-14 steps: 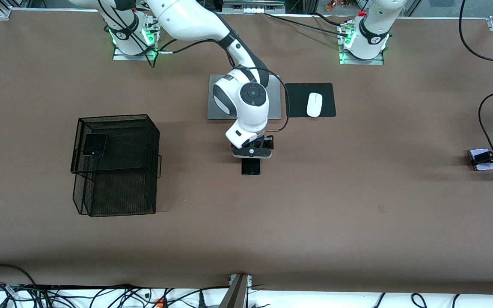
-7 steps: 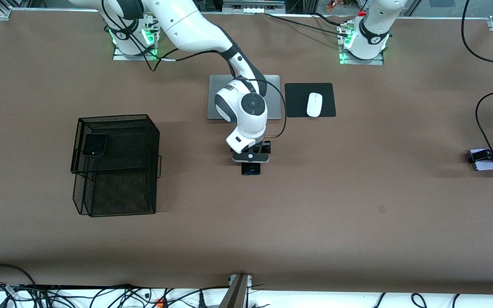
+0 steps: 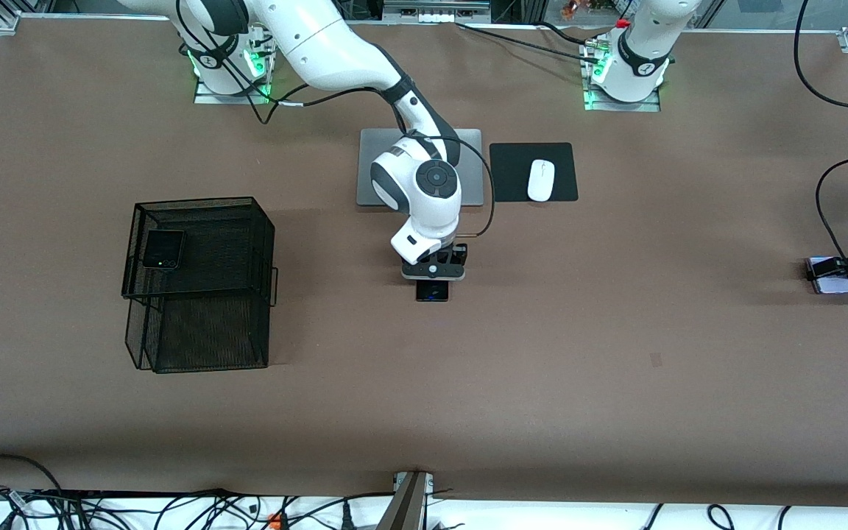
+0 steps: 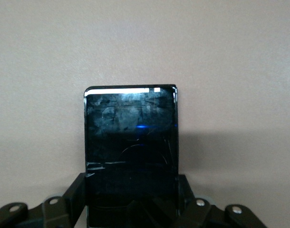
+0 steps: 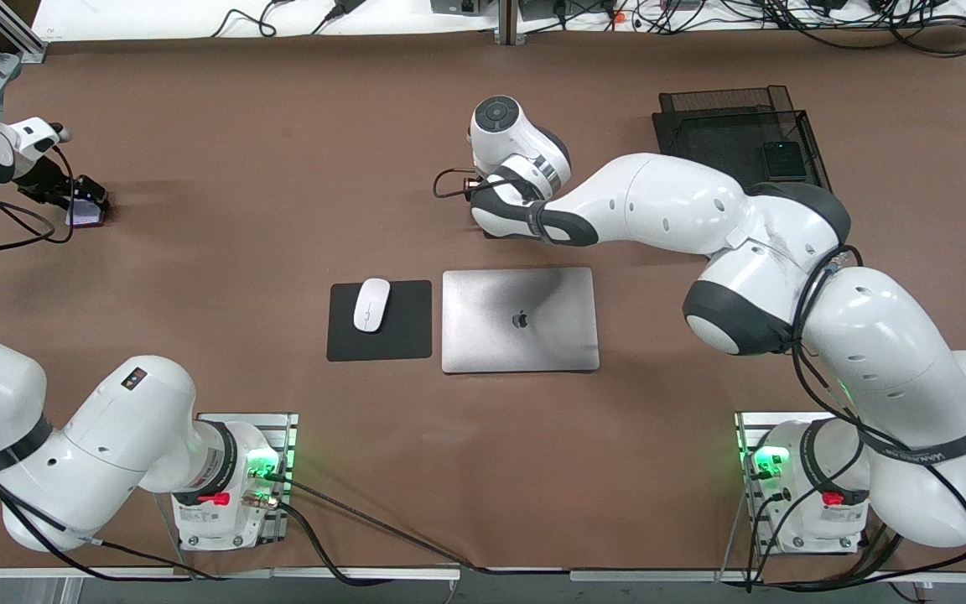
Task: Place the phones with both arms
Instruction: 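Grasp the smartphone with the right gripper while the left gripper grasps the Huawei, then put the smartphone in the organizer while the left gripper brings the Huawei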
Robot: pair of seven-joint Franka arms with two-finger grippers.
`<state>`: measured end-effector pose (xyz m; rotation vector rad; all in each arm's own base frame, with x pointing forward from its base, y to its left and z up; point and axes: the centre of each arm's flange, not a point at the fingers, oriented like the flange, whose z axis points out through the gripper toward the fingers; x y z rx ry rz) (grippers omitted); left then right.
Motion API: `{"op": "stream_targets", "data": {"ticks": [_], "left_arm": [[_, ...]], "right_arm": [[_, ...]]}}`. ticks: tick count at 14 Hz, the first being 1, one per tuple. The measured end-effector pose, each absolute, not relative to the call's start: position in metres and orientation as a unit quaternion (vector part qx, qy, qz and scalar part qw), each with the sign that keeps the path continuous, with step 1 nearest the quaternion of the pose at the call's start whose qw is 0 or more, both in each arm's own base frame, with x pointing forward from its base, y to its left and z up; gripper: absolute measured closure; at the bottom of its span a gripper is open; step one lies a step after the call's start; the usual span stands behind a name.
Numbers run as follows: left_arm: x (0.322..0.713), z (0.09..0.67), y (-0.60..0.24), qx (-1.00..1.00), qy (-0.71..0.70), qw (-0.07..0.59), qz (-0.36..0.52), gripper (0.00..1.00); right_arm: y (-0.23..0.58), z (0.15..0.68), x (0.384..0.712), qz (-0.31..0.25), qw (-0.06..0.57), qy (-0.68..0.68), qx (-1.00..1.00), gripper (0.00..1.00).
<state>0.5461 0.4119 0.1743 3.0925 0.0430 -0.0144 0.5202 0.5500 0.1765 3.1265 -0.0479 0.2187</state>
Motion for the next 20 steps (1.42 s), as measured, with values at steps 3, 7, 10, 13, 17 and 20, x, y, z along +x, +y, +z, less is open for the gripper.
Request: {"op": "stream_targets", "data": {"ticks": [3,7,10,13,17,20], "left_arm": [[0.593,0.231,0.367,0.999,-0.033,0.005,-0.011,0.15],[0.656,0.327,0.260,0.995,-0.090,-0.037,-0.012,0.15],[0.684,0.357,0.174,0.992,-0.115,-0.046,-0.018,0.15],[0.702,0.367,0.060,0.990,-0.136,-0.028,-0.021,0.15],[0.696,0.354,-0.100,0.985,-0.158,0.050,-0.037,0.15],[0.661,0.305,-0.265,0.981,-0.177,0.067,-0.046,0.15]], "right_arm": [[0.552,0.203,0.527,0.061,-0.006,-0.032,0.998,0.22],[0.512,0.308,0.561,0.041,-0.004,-0.055,0.998,0.22],[0.442,0.379,0.588,0.000,0.016,-0.054,0.998,0.22],[0.355,0.404,0.599,-0.018,0.028,-0.033,0.999,0.22],[0.221,0.408,0.577,-0.030,0.011,-0.002,0.999,0.22],[0.133,0.379,0.545,-0.029,-0.016,0.023,0.999,0.22]]}}
